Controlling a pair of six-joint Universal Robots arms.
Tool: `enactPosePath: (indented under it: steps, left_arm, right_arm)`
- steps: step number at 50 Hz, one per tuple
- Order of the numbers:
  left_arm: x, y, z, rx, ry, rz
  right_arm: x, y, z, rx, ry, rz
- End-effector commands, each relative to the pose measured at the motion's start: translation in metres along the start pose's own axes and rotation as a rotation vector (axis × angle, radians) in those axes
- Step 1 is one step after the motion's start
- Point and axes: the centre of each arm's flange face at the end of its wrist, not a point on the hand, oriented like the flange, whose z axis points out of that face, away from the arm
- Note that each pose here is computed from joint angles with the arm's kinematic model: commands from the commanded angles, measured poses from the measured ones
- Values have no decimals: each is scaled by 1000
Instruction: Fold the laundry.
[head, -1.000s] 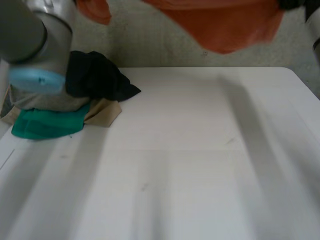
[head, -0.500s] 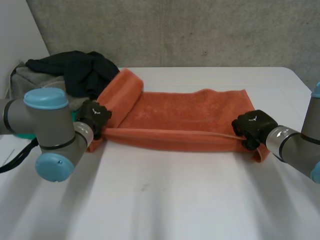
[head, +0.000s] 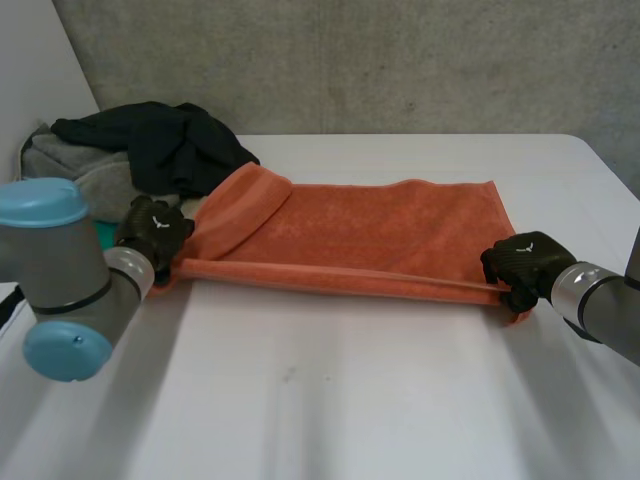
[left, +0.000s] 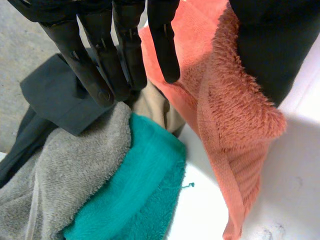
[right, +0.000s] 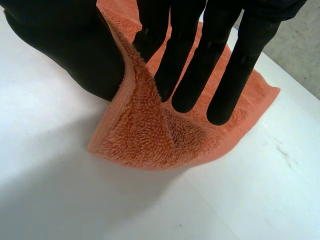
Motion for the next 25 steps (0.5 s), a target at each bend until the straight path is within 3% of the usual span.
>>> enactPosePath:
  steps: [1,6,25]
  left_arm:
    - [-3,-4,-10,27,77,-81]
    - [-1,-2,-13,-2,137,-140]
    - [-22,20,-25,-114,162,-220]
  right_arm:
    - [-2,-2,-6,5,-4,8]
    - [-2,-5,-11,12,4,15]
    - [-5,2,-11,-17,17,-18]
